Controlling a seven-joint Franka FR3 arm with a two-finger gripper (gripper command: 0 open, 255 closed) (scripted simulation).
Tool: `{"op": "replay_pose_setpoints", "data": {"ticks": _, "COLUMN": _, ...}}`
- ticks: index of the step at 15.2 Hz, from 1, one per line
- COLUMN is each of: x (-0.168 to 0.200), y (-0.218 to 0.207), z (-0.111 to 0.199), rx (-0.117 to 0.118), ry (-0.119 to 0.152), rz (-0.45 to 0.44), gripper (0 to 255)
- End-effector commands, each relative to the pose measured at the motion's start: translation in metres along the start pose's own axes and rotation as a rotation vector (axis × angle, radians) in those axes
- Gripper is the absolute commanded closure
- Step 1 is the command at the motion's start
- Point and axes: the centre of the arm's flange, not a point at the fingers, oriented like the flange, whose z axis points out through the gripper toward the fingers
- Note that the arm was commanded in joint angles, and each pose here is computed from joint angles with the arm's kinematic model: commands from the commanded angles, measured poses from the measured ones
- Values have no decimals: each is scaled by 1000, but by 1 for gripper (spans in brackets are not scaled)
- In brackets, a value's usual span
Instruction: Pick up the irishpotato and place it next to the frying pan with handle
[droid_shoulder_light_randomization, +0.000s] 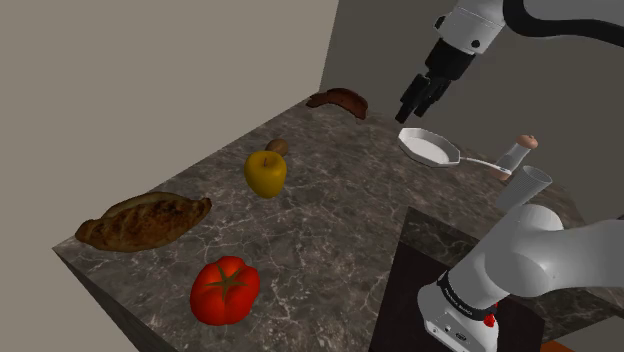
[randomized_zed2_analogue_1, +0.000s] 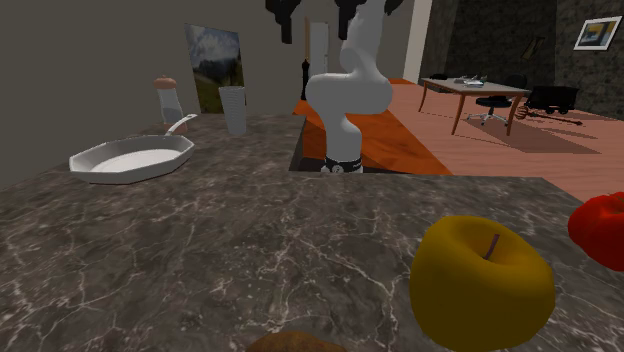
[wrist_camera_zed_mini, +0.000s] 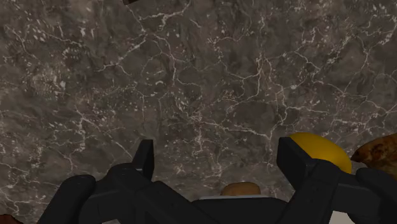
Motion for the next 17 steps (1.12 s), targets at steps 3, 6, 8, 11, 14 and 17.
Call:
{"op": "replay_pose_setpoints", "data": {"ticks": 3, "x": 9, "y": -18, "z": 18, "rx": -10, "ry": 13, "rz": 64, "gripper": 0}}
{"op": "replay_pose_setpoints", "data": {"ticks": 6, "x": 25, "y": -43, "z": 45, "rx": -25, "ry": 31, "rz": 159, "gripper": 0}}
{"op": "replay_pose_setpoints", "data": {"ticks": 8, "x": 37, "y": -59, "z": 62, "rx": -35, "ry": 44, "rz": 223, "gripper": 0}}
{"op": "replay_pose_setpoints", "data": {"ticks": 11, "x": 57, "y": -81, "z": 89, "rx": -50, "ry": 63, "rz": 318, "gripper": 0}}
{"op": "replay_pose_setpoints", "data": {"ticks": 14, "x": 80, "y": -100, "z": 116, "rx": -65, "ry": 82, "rz": 413, "gripper": 0}}
{"op": "replay_pose_setpoints", "data": {"ticks": 17, "x": 105, "y": -116, "z": 142, "rx": -81, "ry": 101, "rz": 509, "gripper": 0}}
